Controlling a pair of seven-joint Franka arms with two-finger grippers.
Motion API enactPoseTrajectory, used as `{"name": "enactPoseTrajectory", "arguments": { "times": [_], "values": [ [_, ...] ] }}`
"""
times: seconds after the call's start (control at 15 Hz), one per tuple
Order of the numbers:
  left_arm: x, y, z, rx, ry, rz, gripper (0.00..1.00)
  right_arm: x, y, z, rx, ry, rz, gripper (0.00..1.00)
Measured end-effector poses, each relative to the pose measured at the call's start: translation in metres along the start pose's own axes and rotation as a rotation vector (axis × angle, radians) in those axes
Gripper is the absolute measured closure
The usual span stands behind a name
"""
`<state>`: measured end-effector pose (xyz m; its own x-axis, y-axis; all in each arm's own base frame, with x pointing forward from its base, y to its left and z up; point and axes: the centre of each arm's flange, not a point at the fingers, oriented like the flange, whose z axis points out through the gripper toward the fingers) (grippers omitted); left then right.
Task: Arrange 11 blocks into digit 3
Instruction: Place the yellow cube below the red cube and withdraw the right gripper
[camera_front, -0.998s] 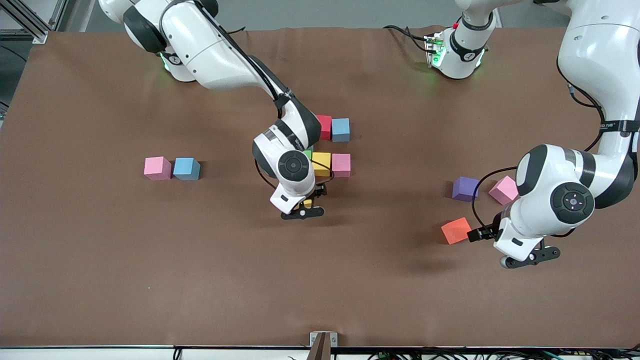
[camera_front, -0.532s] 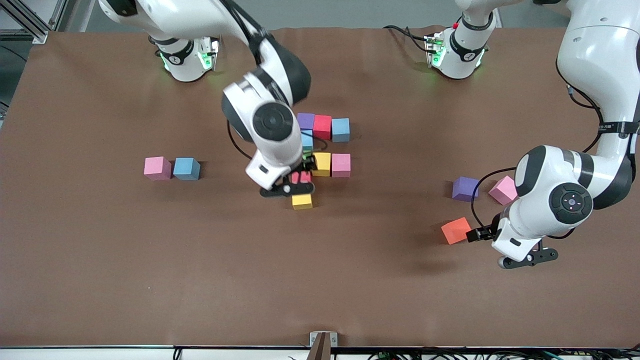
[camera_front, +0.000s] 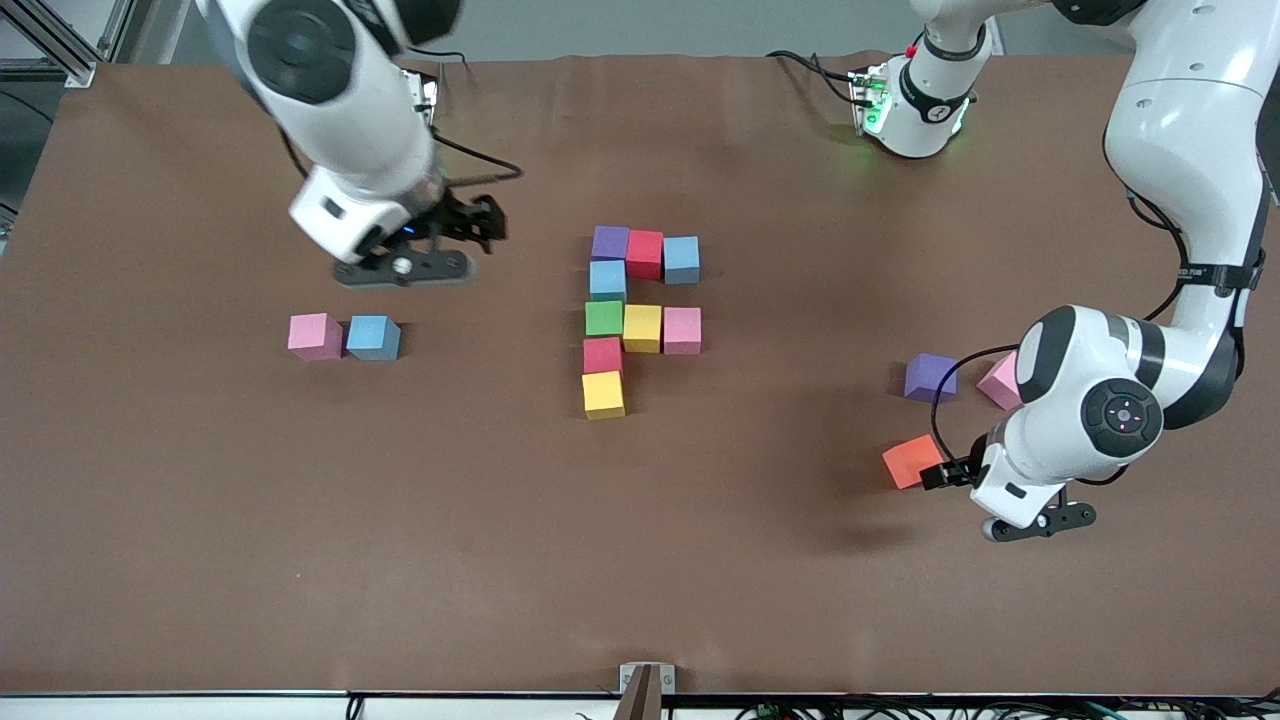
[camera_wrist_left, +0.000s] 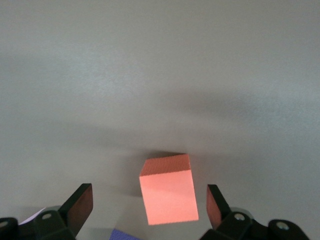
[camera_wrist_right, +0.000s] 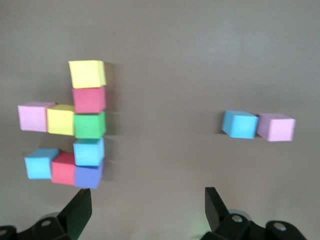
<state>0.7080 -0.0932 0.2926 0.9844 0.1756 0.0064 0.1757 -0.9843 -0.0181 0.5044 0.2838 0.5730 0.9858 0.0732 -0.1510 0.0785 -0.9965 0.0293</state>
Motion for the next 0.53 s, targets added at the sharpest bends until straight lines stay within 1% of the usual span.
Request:
{"name": "enactPoseTrajectory", "arguments": {
  "times": [0.27,0.53],
  "values": [
    [0.001,0.003,0.028,-0.022,-0.010,-0.012,0.00,-0.029,0.083,-0.021,0.014,-0.011,0.001,0.00],
    [-0.001,0.005,0.050,-0.032,-0.030,-0.060,0.00,-0.027,0.160,-0.033,0.041,0.004,0.054,0.00]
  ]
}}
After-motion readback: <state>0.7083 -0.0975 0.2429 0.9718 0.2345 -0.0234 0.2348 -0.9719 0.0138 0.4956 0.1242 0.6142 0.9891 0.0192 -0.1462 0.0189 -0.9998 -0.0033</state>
